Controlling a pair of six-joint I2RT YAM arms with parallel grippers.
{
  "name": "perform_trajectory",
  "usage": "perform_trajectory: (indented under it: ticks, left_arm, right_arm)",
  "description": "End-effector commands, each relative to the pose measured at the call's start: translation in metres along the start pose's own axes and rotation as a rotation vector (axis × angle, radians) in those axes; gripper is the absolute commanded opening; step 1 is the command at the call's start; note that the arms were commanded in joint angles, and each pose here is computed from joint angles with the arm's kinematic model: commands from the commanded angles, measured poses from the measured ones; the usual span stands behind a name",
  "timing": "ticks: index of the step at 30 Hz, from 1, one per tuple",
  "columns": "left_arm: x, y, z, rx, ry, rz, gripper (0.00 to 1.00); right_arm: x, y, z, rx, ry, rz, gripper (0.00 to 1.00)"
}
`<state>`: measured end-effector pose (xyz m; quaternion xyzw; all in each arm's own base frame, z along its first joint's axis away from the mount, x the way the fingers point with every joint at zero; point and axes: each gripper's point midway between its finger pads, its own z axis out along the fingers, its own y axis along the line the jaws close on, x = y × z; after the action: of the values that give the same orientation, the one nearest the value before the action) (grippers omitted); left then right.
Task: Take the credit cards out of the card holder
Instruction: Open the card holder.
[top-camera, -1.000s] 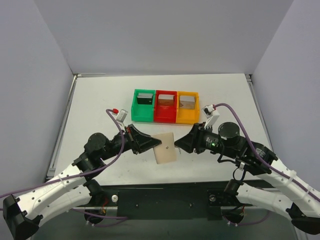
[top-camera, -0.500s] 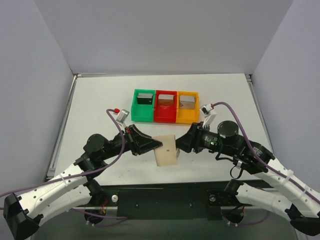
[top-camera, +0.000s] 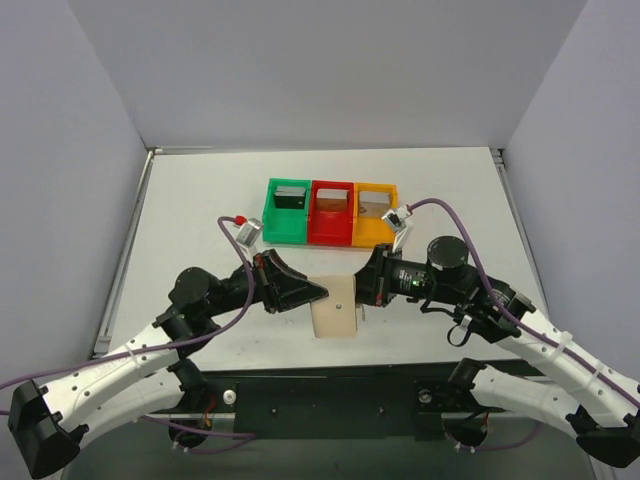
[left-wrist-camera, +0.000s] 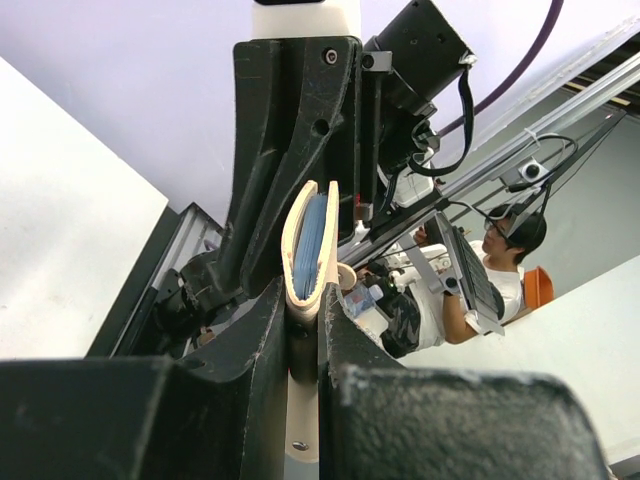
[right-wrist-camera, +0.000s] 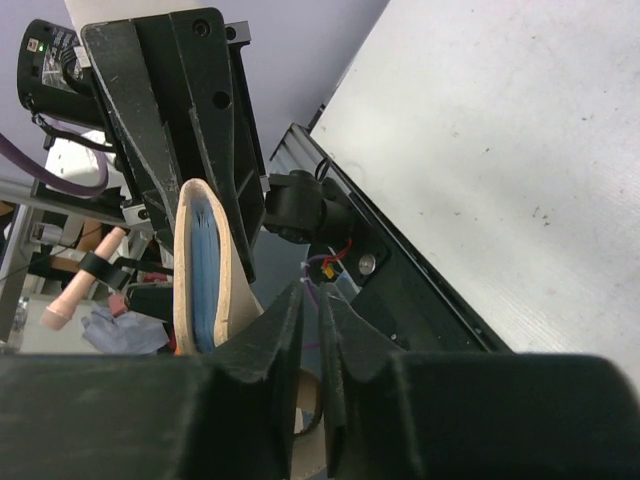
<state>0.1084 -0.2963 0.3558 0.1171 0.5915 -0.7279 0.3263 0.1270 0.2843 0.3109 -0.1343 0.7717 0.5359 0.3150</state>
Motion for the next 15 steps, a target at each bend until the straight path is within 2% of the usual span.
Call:
perform_trajectory:
  ticks: [1, 11, 12, 14, 15]
  left_arm:
    - [-0.015, -0.012, 0.004, 0.039, -0.059, 0.035, 0.0]
    - [-0.024, -0.018, -0.01, 0.047, -0.112, 0.057, 0.0]
    - [-0.025, -0.019, -0.011, 0.048, -0.118, 0.06, 0.0]
    - [-0.03, -0.017, -0.013, 0.023, -0.13, 0.066, 0.0]
    - [-0.032, -0.015, -0.014, 0.004, -0.132, 0.066, 0.0]
  right_arm:
    - [-0.001, 0.03, -0.001, -0.137, 0.016, -0.012, 0.0]
    - [-0.008, 0.031, -0.016, -0.098, -0.025, -0.046, 0.0]
    - [-0.009, 0.03, -0.017, -0.095, -0.027, -0.052, 0.16]
    - [-0.01, 0.029, -0.022, -0.08, -0.042, -0.055, 0.35]
    - [-0.012, 0.029, -0.026, -0.074, -0.056, -0.059, 0.42]
